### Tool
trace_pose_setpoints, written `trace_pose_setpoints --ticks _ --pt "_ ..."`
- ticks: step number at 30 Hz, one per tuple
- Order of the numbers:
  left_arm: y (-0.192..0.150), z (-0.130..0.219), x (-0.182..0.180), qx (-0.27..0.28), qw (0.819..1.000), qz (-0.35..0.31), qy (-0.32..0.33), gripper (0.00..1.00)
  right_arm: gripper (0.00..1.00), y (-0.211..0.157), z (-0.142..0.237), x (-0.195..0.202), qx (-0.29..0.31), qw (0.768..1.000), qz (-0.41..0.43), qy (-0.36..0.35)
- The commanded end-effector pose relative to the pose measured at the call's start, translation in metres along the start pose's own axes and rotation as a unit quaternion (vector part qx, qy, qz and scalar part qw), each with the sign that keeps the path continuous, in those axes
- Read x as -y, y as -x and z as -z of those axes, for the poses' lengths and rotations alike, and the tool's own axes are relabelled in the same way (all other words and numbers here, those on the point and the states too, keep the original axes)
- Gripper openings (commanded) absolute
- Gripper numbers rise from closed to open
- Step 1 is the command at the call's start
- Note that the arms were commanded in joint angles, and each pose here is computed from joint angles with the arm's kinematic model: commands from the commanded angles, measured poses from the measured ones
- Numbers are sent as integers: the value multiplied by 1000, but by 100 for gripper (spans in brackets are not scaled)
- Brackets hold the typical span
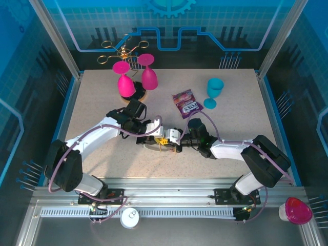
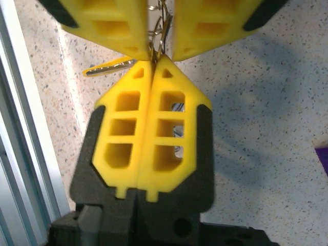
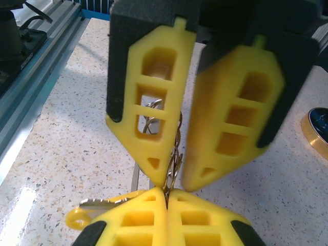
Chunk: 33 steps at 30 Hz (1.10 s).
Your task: Put the keys on the keyring
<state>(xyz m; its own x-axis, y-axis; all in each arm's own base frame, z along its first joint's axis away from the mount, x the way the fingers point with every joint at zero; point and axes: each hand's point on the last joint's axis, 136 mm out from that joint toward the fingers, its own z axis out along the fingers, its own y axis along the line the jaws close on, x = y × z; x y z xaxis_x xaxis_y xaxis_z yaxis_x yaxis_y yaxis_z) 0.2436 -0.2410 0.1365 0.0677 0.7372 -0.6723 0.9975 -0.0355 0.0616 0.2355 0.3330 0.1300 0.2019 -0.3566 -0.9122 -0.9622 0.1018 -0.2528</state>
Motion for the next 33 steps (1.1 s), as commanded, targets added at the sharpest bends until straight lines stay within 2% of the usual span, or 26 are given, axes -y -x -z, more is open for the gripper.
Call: trace_pose_setpoints --ticks 1,4,8,11,12,14,15,17,22,26,33 --pt "-9 -3 3 -28 999 -15 -4 11 0 27 3 10 37 999 27 -4" --pt "-9 -1 3 -33 999 -25 2 1 0 27 3 10 37 999 26 -4" --pt "-5 1 -1 -29 998 -44 24 0 0 28 4 10 37 999 23 -4" --pt "-2 3 -11 -24 996 -60 67 0 0 26 6 15 32 999 16 -20" --pt "-1 4 -15 -19 994 -66 89 0 6 26 9 19 29 999 9 -34" --pt "1 7 -22 -6 989 -75 125 0 28 24 16 25 23 998 -6 -57" --pt "3 9 -25 1 987 -72 143 0 34 22 21 28 16 997 -12 -68" --pt "6 12 -27 14 985 -62 161 0 40 16 29 28 -7 997 -22 -80" --pt "15 17 -29 64 980 -12 189 0 42 10 46 16 -46 994 -48 -89" --pt "27 21 -27 119 973 36 196 0 42 8 38 -2 -65 992 -69 -84" --pt "32 23 -20 162 966 59 194 0 43 -5 25 18 -52 980 -126 -143"
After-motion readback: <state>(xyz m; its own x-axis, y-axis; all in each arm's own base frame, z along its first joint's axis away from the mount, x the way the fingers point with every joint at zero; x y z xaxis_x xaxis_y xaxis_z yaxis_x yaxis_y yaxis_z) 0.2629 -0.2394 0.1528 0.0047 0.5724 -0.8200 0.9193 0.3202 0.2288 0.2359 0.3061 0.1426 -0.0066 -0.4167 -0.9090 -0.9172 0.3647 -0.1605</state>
